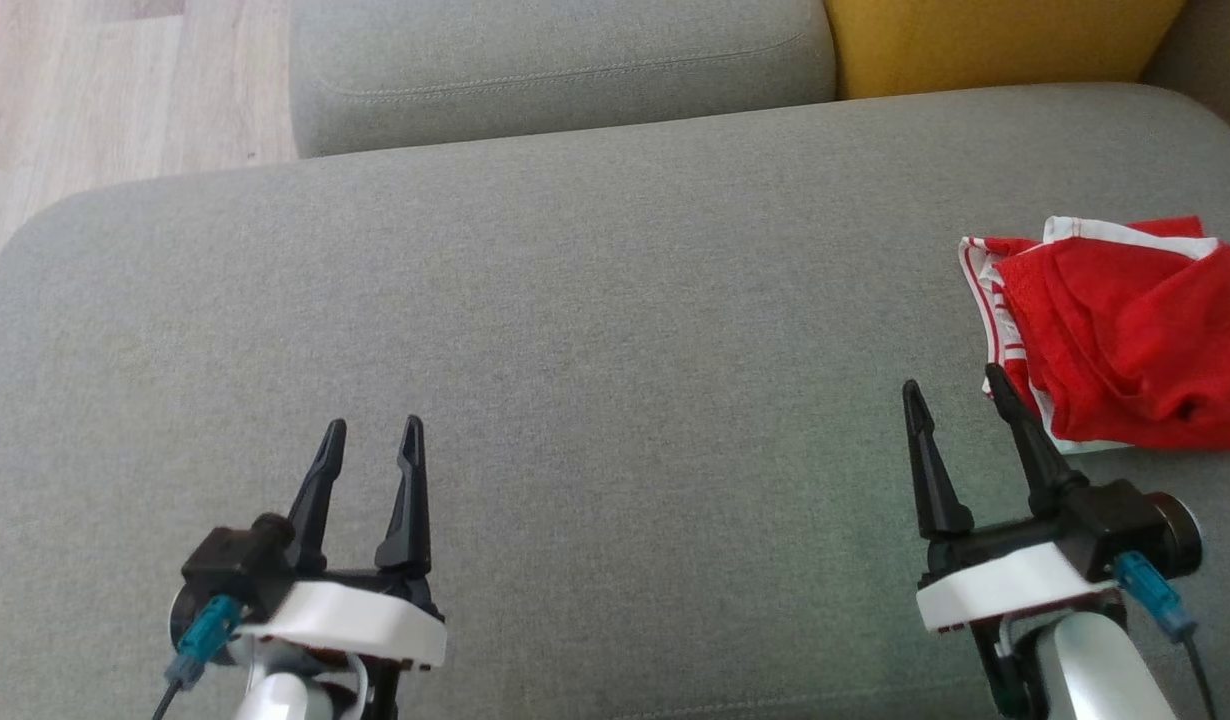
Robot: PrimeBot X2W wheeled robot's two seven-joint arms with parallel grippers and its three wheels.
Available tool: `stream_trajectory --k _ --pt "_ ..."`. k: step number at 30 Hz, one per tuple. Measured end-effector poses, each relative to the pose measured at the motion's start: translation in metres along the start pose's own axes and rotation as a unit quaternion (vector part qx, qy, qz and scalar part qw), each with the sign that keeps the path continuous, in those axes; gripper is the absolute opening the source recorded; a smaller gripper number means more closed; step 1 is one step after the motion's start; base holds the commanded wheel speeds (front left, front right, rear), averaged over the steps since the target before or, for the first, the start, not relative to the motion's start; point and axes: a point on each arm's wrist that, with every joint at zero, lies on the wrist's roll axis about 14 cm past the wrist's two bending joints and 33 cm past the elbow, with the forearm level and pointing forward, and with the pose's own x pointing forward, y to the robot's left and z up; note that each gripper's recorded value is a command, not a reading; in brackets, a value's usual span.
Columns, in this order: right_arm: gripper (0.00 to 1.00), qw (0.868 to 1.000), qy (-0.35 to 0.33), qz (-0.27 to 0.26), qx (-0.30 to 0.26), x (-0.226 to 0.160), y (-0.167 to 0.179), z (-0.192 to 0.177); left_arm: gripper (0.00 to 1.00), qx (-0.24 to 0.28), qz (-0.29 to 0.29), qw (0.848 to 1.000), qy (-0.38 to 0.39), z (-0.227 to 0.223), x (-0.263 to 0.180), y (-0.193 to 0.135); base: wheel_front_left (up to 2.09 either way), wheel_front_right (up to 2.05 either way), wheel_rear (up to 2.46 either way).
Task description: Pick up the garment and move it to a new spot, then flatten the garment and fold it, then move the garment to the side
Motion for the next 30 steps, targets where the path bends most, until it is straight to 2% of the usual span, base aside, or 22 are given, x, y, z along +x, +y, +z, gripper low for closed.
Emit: stream_trajectory --k 13,14,20,30 --pt "1.00 1.000 0.006 0.007 0.001 -0.001 0.005 -0.004 1.00 0.000 0.013 1.000 0.003 -0.002 -0.003 0.010 0.00 0.00 0.00" --pt "0.00 1.000 0.007 0.007 0.001 -0.001 0.005 -0.004 0.00 0.000 0.014 1.000 0.004 -0.002 -0.004 0.010 0.00 0.00 0.00" --pt "0.00 0.998 0.066 0.001 0.016 -0.019 0.005 -0.041 0.00 -0.005 0.031 0.998 0.062 -0.038 -0.022 0.018 0.00 0.00 0.00" --pt "0.00 0.994 0.071 -0.019 0.081 -0.021 0.001 -0.044 0.00 -0.060 0.049 0.994 0.074 -0.042 -0.025 0.024 0.00 0.00 0.00"
